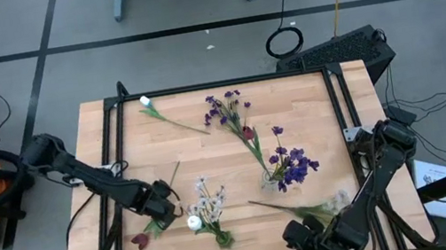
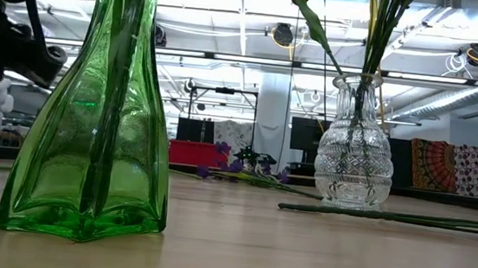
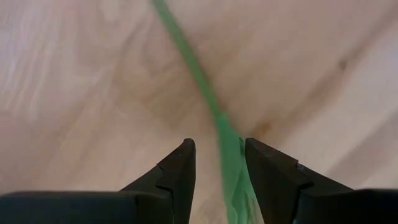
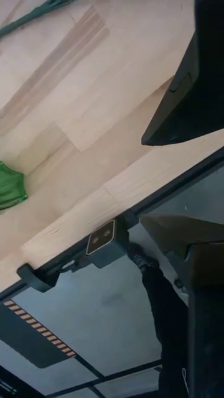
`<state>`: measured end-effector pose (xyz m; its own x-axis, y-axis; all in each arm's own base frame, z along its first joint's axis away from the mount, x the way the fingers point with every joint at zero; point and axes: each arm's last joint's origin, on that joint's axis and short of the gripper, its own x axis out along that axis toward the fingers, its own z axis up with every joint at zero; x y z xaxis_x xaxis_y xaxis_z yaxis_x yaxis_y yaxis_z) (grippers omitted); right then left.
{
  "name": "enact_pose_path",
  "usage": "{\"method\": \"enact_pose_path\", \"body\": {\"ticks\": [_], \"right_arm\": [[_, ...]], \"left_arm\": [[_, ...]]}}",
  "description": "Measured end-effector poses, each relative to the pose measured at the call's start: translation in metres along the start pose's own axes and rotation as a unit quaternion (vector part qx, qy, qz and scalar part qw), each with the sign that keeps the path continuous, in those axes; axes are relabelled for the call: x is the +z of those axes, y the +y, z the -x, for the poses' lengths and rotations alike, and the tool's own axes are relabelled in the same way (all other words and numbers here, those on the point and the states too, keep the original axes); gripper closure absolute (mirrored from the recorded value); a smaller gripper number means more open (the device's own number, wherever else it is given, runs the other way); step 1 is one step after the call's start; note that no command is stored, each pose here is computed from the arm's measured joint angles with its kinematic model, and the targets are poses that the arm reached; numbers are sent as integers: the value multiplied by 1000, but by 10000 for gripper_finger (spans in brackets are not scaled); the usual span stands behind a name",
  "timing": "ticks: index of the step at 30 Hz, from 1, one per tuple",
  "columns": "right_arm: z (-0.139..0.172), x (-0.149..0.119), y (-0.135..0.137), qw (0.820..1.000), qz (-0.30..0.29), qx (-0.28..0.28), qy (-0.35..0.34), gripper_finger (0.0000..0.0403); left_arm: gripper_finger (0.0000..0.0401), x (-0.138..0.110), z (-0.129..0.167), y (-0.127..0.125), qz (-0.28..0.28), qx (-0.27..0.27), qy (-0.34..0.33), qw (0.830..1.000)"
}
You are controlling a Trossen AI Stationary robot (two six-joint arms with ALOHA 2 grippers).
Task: Sort flowers into vase by color
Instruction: Put the red tulip into the transparent vase
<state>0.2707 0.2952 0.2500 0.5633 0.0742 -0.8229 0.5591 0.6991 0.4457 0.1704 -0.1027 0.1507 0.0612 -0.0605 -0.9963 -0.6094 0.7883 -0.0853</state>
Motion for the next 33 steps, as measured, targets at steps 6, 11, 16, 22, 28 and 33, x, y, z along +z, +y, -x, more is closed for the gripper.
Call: {"method": "enact_pose_path", "body": {"ticks": [6, 11, 16, 22, 28, 33], "right_arm": [[1, -2, 0, 1000, 1, 1, -1, 222], [0, 0, 0, 1000, -8, 0, -5, 222], [0, 4, 0, 998, -55, -1, -43, 222], [0, 5, -1, 991, -109, 3, -72, 222], [0, 7, -1, 983, -148, 10, -109, 222], [-1, 11, -1, 978, -169, 11, -119, 222]], "left_arm": [[256, 1, 13, -6, -138, -23, 8, 990], [256, 2, 18, -8, -331, -25, 3, 943], [256, 2, 18, -9, -520, -26, -4, 854], [256, 5, 18, -8, -518, -25, -9, 855], [256, 13, 29, -23, -540, -41, -74, 837], [256, 27, 45, -34, -628, -11, -146, 764]]}}
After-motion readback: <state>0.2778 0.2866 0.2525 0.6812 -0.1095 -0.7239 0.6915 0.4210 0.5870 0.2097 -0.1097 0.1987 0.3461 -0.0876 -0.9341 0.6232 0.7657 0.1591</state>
